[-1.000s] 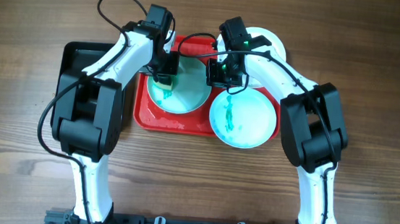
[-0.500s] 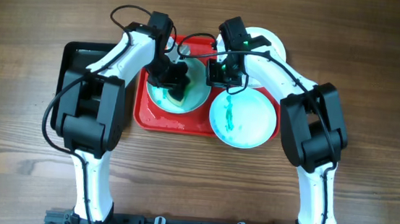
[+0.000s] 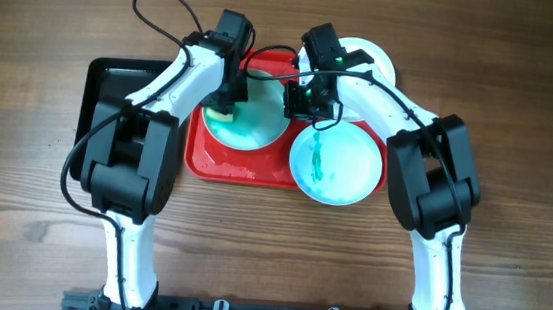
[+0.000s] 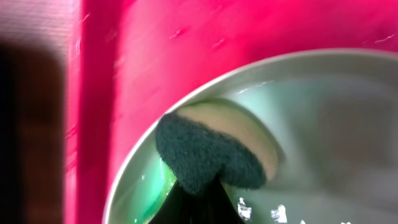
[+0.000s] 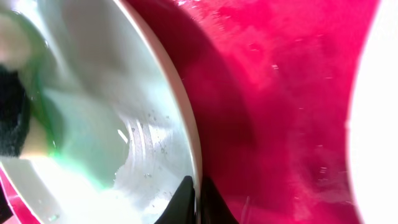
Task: Clean dirty plates on tray and stack at the side
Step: 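Scrub the plate with the sponge while the right gripper holds it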
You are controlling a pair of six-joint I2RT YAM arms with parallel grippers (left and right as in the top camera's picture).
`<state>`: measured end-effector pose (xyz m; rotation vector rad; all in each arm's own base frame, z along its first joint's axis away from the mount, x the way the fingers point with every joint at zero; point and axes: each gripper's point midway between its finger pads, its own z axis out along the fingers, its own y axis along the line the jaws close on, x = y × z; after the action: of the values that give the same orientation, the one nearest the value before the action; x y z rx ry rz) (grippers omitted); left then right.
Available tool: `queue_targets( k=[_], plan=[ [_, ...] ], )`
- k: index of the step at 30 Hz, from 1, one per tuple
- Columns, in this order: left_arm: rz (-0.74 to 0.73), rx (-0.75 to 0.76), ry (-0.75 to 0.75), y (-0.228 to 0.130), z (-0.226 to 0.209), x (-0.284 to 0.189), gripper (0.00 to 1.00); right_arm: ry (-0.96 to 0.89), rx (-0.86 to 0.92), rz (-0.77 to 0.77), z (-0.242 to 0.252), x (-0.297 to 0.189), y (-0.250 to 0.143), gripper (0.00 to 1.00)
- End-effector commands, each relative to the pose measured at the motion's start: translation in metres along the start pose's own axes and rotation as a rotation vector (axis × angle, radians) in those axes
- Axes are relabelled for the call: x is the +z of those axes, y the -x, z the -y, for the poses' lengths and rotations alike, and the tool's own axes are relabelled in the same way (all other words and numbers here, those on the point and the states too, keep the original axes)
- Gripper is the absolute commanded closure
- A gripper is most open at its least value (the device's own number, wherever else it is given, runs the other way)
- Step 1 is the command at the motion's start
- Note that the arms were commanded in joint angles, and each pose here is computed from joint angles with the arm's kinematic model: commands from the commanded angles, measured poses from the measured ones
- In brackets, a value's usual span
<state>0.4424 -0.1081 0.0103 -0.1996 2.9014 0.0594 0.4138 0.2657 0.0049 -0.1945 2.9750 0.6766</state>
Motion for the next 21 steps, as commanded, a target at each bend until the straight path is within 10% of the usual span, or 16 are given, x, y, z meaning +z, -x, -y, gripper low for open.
queue_targets(
  k=[1,8,16,21],
  plan=[
    [-0.109,0.135,-0.311,-0.023,0.054,0.012,0.96,-0.017,0.0,-0.029,0.01,0.01,-0.006,0.96],
    [-0.3,0.409,-0.587,-0.08,0.077,-0.016,0.96,-0.021,0.0,-0.029,0.01,0.01,-0.006,0.96],
    [-0.197,0.154,0.06,-0.046,-0.021,0.016,0.96,-0.021,0.001,-0.028,0.01,0.01,-0.006,0.96],
    [-0.086,0.034,0.118,-0.023,-0.025,0.019,0.96,-0.021,0.001,-0.028,0.01,0.01,-0.006,0.96]
  ],
)
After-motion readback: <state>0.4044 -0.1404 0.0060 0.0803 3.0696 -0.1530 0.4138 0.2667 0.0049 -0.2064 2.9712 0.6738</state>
